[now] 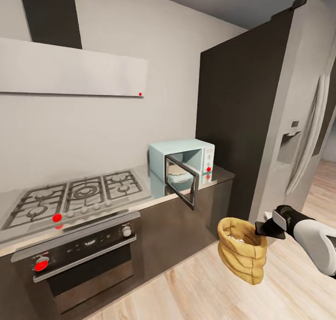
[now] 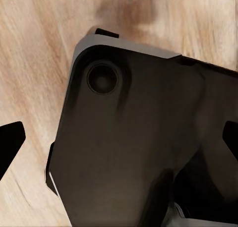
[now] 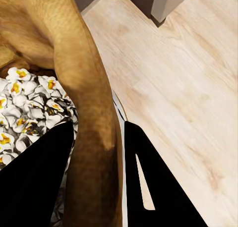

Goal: In the kitchen, take the popcorn bag from the countertop, put it into the microwave, and heat it until the popcorn is cooked so the cooked popcorn ends up inside the bag.

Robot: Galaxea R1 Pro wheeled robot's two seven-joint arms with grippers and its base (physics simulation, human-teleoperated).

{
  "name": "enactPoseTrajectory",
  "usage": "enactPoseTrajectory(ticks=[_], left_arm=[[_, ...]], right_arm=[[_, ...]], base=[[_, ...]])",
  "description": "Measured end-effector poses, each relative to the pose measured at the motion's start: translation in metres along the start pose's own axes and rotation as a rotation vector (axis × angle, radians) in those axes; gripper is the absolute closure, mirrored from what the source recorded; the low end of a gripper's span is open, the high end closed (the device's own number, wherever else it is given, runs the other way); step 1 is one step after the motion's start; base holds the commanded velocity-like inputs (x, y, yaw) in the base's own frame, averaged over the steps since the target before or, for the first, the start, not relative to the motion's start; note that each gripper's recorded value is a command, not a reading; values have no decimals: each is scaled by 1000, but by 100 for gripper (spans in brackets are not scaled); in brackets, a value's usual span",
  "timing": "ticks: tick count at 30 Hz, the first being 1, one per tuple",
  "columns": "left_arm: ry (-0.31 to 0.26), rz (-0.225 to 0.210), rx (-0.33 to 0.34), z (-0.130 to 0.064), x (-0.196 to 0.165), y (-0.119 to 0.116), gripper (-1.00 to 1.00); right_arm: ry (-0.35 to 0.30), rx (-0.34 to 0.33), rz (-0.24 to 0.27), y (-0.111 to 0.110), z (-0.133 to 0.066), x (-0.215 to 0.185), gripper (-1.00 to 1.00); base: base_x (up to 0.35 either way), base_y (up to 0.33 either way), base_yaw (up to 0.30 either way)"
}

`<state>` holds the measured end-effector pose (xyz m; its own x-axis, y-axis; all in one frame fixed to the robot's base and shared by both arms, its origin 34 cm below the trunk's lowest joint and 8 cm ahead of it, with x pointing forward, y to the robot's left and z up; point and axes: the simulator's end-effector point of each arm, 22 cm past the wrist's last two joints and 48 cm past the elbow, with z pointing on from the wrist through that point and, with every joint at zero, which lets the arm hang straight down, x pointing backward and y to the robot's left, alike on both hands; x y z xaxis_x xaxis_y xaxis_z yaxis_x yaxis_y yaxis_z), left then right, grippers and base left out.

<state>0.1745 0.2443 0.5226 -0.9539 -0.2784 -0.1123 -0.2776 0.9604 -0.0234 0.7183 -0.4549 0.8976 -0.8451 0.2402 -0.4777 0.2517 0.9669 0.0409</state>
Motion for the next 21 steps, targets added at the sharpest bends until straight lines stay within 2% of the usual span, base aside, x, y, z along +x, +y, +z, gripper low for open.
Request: enactPoseTrajectory(ticks=[21], left_arm=[[-1, 0, 0, 0, 0, 0, -100]], right_arm=[[0, 2, 0, -1, 0, 0, 100]], base=[[301, -111, 0]])
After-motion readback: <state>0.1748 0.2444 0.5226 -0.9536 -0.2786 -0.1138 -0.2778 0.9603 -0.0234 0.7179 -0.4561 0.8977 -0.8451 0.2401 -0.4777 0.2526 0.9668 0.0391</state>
